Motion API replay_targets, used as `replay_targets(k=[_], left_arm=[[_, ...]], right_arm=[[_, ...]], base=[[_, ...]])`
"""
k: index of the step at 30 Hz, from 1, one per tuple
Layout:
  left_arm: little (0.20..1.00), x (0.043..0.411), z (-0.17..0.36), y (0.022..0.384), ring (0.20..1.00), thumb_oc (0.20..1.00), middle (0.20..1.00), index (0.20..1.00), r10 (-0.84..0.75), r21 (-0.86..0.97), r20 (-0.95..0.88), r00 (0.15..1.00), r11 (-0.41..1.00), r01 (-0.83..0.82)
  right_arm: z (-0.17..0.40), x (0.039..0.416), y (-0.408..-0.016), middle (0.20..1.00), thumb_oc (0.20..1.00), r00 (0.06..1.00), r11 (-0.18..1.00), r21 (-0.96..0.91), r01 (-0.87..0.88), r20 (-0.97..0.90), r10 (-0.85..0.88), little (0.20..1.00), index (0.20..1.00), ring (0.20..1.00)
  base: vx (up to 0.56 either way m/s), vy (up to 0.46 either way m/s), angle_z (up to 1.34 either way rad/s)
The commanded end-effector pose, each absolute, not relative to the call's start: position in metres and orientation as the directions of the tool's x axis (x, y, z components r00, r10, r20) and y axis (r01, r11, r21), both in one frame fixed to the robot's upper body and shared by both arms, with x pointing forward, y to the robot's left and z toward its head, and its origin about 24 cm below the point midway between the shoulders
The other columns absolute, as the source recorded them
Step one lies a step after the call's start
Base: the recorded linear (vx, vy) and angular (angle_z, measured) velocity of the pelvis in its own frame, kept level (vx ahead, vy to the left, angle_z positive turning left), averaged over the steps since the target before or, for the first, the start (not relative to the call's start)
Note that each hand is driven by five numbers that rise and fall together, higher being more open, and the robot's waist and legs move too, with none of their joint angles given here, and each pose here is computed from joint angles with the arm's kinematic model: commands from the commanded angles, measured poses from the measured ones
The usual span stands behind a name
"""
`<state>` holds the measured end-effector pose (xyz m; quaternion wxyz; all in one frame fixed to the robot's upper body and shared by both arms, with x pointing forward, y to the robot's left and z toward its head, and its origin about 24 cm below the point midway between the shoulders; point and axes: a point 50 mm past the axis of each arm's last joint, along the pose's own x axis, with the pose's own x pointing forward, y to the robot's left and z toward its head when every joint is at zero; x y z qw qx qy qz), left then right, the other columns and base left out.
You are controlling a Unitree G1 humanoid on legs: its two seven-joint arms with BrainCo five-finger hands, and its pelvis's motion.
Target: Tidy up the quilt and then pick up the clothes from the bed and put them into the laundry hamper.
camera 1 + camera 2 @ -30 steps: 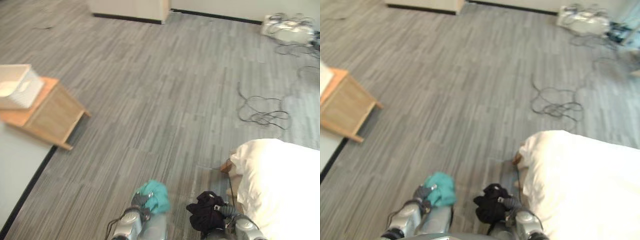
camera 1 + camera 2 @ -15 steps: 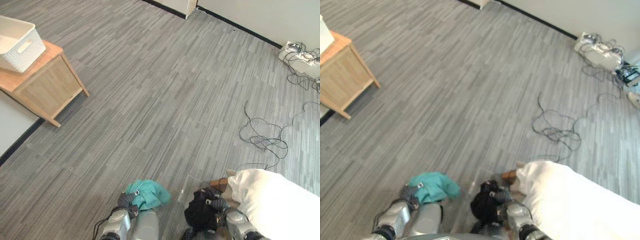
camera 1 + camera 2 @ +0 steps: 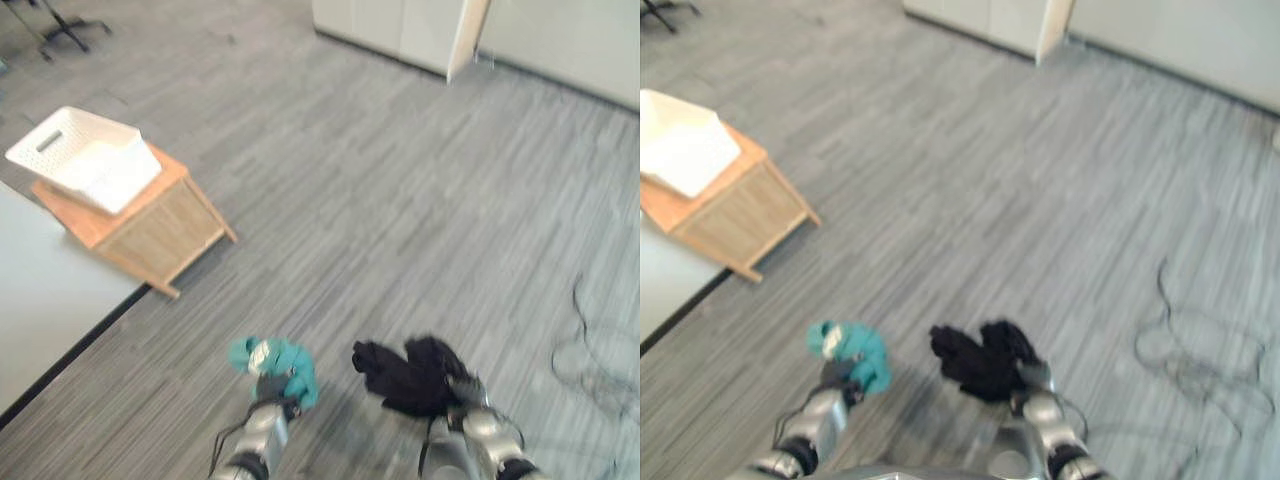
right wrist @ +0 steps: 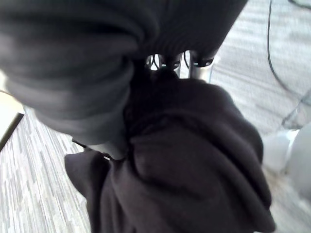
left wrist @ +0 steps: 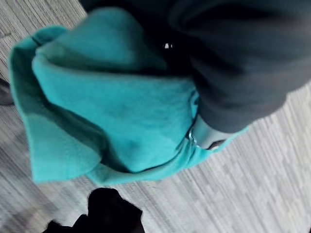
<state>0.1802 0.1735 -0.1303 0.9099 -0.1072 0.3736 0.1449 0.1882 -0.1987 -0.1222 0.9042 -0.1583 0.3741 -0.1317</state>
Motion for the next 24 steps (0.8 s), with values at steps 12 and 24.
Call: replay_targets(k=[12, 24], left_arm=[[0.200, 0.145, -0.101, 0.210, 0.200, 0.200, 0.200, 0.200, -0.005, -0.168, -0.590, 0.807, 0.979, -0.117], [0.200, 0.186, -0.102, 0.202, 0.200, 0.200, 0.200, 0.200, 0.083, -0.084, -0.582, 0.809, 0.983, -0.162]], right_arm=[[-0.072, 0.247, -0.199, 0.200, 0.200, 0.891, 0.897, -0.442, -0.005, -0.410, -0.197, 0.200, 0.200, 0.200], [-0.091, 0.229, -0.198, 0.200, 0.200, 0.833, 0.915, -0.400, 0.044, -0.492, -0.255, 0.200, 0.200, 0.200]], base=[[0.41, -0.022, -0.05], [0.62, 0.248, 1.11]])
